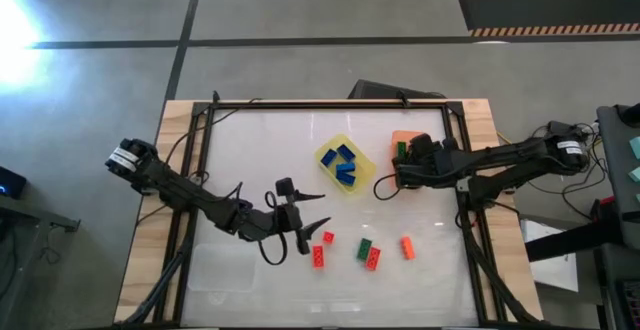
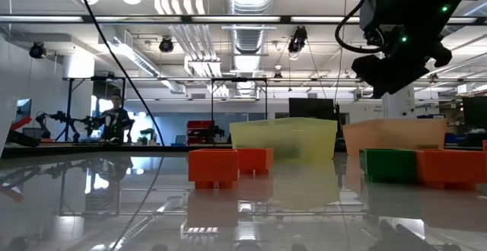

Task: Sort & place blocks by color
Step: Put the orange game piece into the transparent bin

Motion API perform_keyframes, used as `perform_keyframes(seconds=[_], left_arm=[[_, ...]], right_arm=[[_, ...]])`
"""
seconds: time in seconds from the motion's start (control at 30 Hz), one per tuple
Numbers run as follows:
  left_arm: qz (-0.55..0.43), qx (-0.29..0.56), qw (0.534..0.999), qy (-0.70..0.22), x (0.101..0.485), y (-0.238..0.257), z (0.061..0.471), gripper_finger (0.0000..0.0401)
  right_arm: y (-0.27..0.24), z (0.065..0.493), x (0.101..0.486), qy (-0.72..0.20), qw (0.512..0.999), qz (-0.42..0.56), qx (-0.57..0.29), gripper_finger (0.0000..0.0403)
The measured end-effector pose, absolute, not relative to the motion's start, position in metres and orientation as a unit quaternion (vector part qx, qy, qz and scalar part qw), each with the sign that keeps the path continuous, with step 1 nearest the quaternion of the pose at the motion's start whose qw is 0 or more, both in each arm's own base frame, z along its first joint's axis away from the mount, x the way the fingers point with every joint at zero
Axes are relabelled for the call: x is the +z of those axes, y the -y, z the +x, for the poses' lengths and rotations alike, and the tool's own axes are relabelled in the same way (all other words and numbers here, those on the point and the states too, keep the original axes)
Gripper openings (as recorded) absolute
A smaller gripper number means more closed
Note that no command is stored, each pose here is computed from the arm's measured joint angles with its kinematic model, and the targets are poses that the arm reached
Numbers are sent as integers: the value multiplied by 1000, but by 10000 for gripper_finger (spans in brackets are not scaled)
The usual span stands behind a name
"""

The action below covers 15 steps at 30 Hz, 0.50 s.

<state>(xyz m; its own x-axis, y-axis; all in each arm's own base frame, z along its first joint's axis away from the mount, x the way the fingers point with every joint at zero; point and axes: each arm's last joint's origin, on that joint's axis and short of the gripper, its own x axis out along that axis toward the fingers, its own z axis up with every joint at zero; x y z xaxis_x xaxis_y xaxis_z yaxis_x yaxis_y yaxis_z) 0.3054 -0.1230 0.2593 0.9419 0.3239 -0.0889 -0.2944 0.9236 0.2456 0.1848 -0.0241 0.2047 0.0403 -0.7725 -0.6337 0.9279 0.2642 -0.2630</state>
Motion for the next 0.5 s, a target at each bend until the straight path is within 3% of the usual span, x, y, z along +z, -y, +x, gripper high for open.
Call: perform_keyframes(seconds=[0.2,0.5], left_arm=[[117,158,978,-66,258,123,305,249],[119,158,978,-70,255,122,304,249]], right_arm=[[23,187,209,-354,717,126,-587,214],[-7,200,226,-362,775,150,-495,207]])
